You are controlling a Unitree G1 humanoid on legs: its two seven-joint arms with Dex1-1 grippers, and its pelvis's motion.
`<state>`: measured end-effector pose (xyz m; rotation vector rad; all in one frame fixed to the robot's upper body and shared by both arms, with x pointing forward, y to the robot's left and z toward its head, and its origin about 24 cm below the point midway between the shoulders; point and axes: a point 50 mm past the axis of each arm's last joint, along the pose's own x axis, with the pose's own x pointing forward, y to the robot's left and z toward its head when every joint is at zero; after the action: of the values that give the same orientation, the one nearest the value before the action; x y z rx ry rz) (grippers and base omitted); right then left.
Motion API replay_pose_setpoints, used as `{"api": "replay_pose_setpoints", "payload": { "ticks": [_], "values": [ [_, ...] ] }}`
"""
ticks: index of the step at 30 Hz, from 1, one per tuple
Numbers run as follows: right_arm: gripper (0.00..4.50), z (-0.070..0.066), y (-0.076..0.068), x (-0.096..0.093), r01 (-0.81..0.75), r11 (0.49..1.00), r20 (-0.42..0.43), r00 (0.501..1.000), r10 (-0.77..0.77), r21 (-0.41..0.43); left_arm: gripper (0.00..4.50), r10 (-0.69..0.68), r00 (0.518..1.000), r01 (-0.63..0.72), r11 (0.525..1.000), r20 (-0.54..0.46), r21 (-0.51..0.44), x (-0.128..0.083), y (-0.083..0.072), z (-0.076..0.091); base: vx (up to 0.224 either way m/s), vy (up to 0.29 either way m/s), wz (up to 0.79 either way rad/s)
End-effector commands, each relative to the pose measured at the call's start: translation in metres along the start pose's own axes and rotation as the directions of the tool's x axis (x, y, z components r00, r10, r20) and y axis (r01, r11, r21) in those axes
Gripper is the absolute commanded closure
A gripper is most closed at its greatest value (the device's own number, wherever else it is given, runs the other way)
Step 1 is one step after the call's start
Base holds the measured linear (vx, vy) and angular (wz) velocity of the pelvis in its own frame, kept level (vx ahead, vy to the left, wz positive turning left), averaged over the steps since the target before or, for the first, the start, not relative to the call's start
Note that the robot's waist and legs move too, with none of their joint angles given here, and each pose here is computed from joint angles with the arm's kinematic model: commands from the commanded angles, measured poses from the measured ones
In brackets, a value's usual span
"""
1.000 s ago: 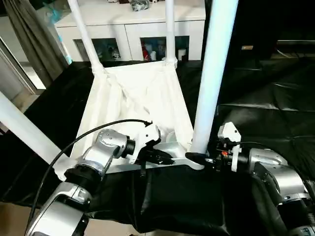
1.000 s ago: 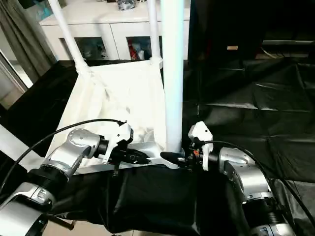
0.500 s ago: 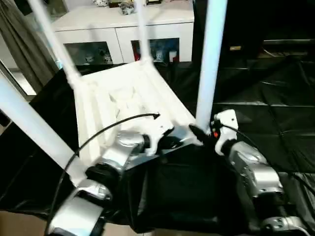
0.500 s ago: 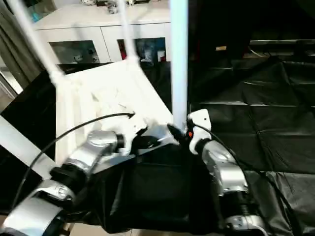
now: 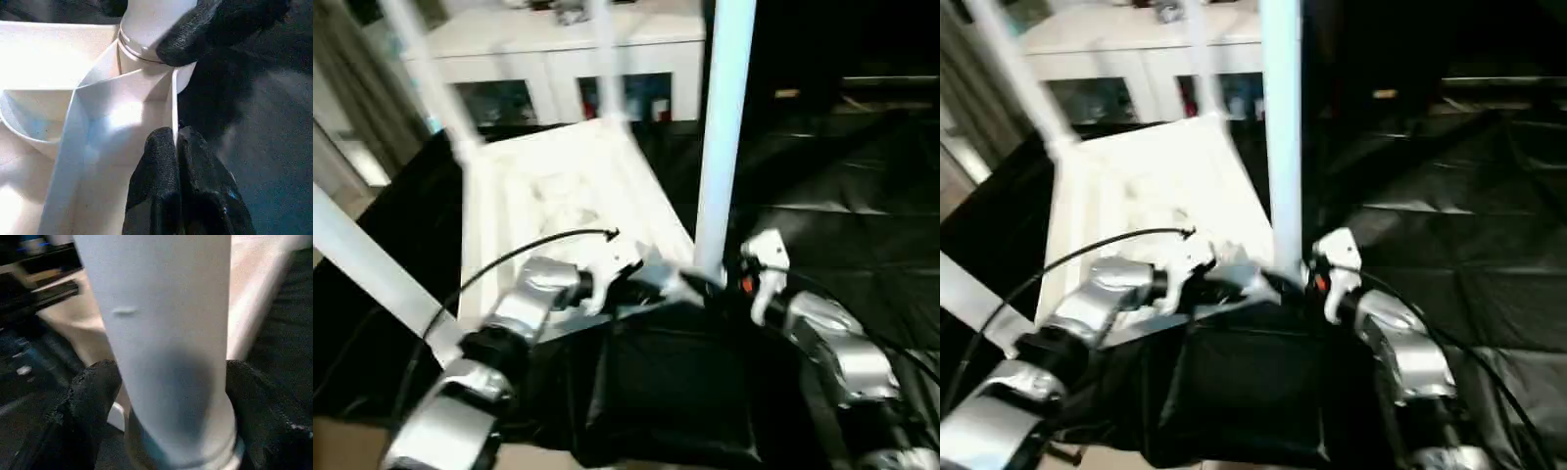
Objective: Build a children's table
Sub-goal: Rotate leg to tighten
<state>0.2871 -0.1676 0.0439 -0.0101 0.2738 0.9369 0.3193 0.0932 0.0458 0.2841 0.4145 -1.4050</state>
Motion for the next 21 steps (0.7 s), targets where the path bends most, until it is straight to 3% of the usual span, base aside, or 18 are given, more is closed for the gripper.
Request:
{"api": "replay_pose_setpoints", "payload": {
  "ticks": [1,6,15,21],
  "values": [
    [0.83,0.0,0.012,-0.002,-0.179,0.984,-0.03,0.983,0.179,-0.005,4.5,-0.118,0.993,0.119,0.993,-0.021,0.028,-0.003,-0.007,0.003,0.0,0.0,0.0],
    [0.83,0.001,0.01,-0.007,-0.204,0.979,-0.051,0.978,0.203,-0.008,4.5,-0.137,0.99,0.138,0.99,-0.029,0.022,-0.007,-0.007,0.002,0.0,0.0,0.0],
    [1.53,0.005,0.012,-0.006,-0.269,0.963,-0.049,0.962,0.269,0.025,4.5,-0.185,0.983,0.185,0.983,-0.009,-0.001,-0.008,-0.017,0.0,0.0,0.0,0.0],
    [1.81,-0.002,0.01,0.005,-0.128,0.991,-0.039,0.991,0.129,0.035,4.5,-0.113,0.994,0.112,0.994,0.004,0.007,-0.001,-0.014,0.0,0.0,0.0,0.0]
  ]
}}
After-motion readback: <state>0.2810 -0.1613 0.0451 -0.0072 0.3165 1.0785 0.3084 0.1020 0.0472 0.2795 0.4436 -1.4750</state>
